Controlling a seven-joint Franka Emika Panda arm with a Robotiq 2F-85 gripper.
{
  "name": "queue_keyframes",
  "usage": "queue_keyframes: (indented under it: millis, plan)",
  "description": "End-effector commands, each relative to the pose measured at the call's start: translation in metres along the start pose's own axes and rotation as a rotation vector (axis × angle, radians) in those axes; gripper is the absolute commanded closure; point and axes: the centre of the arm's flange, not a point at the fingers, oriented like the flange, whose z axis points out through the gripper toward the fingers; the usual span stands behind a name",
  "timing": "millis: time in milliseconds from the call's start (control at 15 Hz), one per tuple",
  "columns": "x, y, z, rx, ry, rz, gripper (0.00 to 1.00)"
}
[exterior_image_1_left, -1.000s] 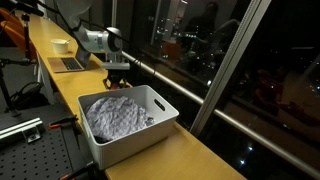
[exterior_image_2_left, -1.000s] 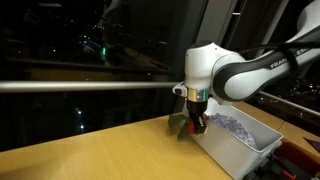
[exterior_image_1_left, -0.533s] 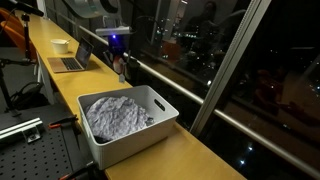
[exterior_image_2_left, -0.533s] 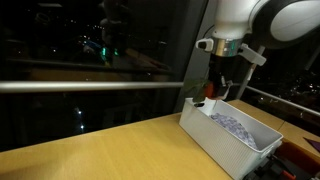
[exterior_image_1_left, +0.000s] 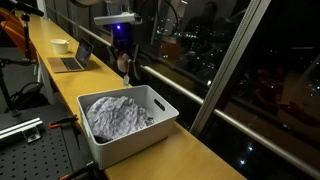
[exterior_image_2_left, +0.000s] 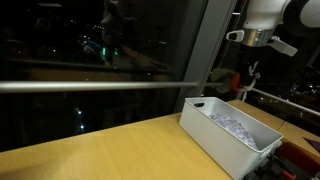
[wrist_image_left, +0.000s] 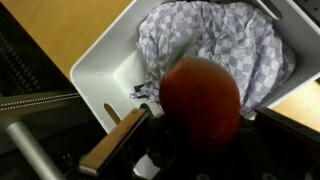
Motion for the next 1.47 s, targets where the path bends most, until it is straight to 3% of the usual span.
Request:
queue_keyframes:
  millis: [0,67,200,667,1133,1200,1400]
  plan:
    - [-0.011,-0.008,0.028,0.037,0.014,0.002,0.85]
    - [-0.013,-0.01,0.032,0.045,0.011,0.005,0.57]
    - [-0.022,-0.014,0.037,0.05,0.011,0.01,0.49]
    - [-0.05,-0.026,0.012,0.016,-0.007,0.038,0.01]
    - [-0.07,-0.021,-0.026,-0.008,0.001,0.086,0.0]
    - [-0.062,-0.017,-0.012,-0.015,0.005,0.062,0.0]
    - [-0.066,-0.017,-0.019,-0.02,0.004,0.074,0.0]
